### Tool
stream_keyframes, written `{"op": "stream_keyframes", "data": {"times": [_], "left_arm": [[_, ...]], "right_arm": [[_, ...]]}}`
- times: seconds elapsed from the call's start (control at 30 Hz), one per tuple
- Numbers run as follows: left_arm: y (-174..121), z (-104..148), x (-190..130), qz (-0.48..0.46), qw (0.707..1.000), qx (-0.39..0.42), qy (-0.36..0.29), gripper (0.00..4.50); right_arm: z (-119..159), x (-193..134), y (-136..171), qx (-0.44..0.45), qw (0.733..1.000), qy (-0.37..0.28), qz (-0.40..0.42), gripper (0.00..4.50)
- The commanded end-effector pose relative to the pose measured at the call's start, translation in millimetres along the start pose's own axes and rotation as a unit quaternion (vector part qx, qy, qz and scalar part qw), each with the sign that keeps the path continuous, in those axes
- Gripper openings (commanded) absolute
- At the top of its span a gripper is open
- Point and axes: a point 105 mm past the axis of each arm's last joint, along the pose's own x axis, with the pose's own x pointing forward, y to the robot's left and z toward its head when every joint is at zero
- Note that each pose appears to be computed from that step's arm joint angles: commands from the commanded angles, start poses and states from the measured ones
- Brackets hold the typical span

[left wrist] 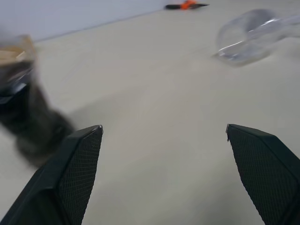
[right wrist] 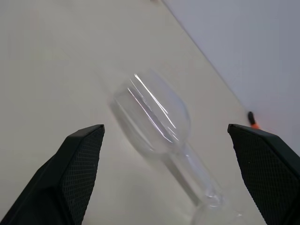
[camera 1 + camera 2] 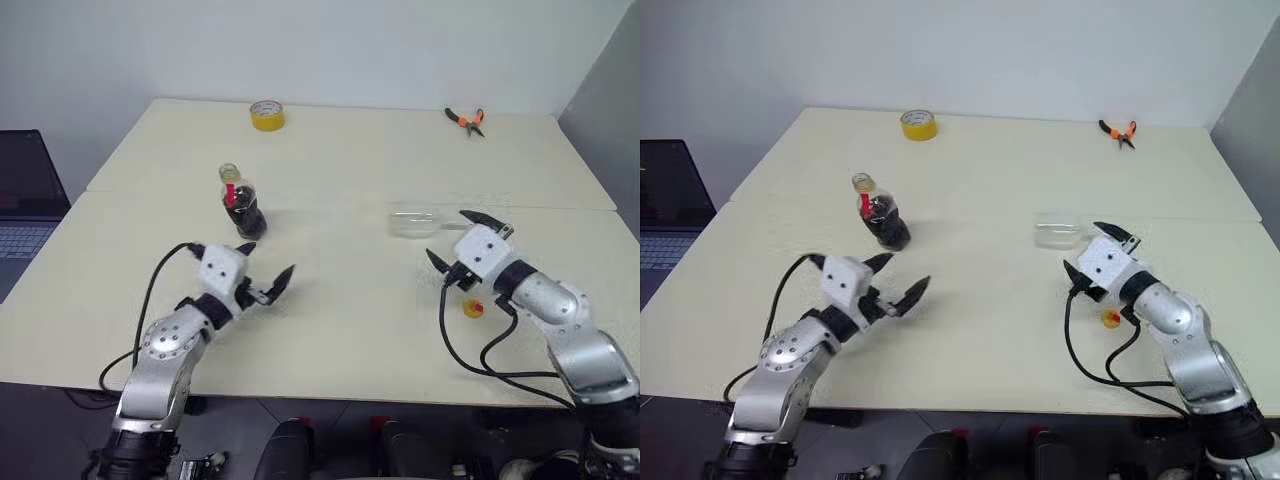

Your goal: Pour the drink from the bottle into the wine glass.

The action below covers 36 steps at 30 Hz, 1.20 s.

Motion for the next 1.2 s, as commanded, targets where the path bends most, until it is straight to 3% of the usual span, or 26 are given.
{"op": "stream_keyframes", "data": {"times": [0.03, 0.27, 0.73, 0.87, 1.13, 1.2], "left_arm": [[-7.6, 21.6, 8.9, -0.048, 0.998, 0.023, -0.022, 4.46], [-11.3, 33.0, 25.7, -0.108, 0.993, 0.036, -0.04, 4.46], [-17.3, 26.5, 38.6, -0.155, 0.986, 0.038, -0.055, 4.46], [-17.7, 29.1, 39.9, -0.152, 0.986, 0.039, -0.059, 4.5], [-16.1, 31.8, 38.6, -0.142, 0.988, 0.033, -0.058, 4.5], [-16.1, 32.6, 38.7, -0.141, 0.988, 0.032, -0.059, 4.5]], "right_arm": [[-11.4, 8.7, -8.7, -0.106, 0.994, 0.03, -0.024, 4.5], [-29.6, 36.0, -22.2, -0.248, 0.964, 0.065, -0.069, 4.5], [-65.0, 82.7, -29.2, -0.287, 0.948, 0.117, -0.076, 4.5], [-65.3, 85.9, -27.2, -0.273, 0.952, 0.117, -0.075, 3.56], [-57.2, 81.9, -29.5, -0.242, 0.96, 0.104, -0.097, 0.59], [-54.0, 80.8, -32.5, -0.243, 0.959, 0.099, -0.103, 0.12]]}}
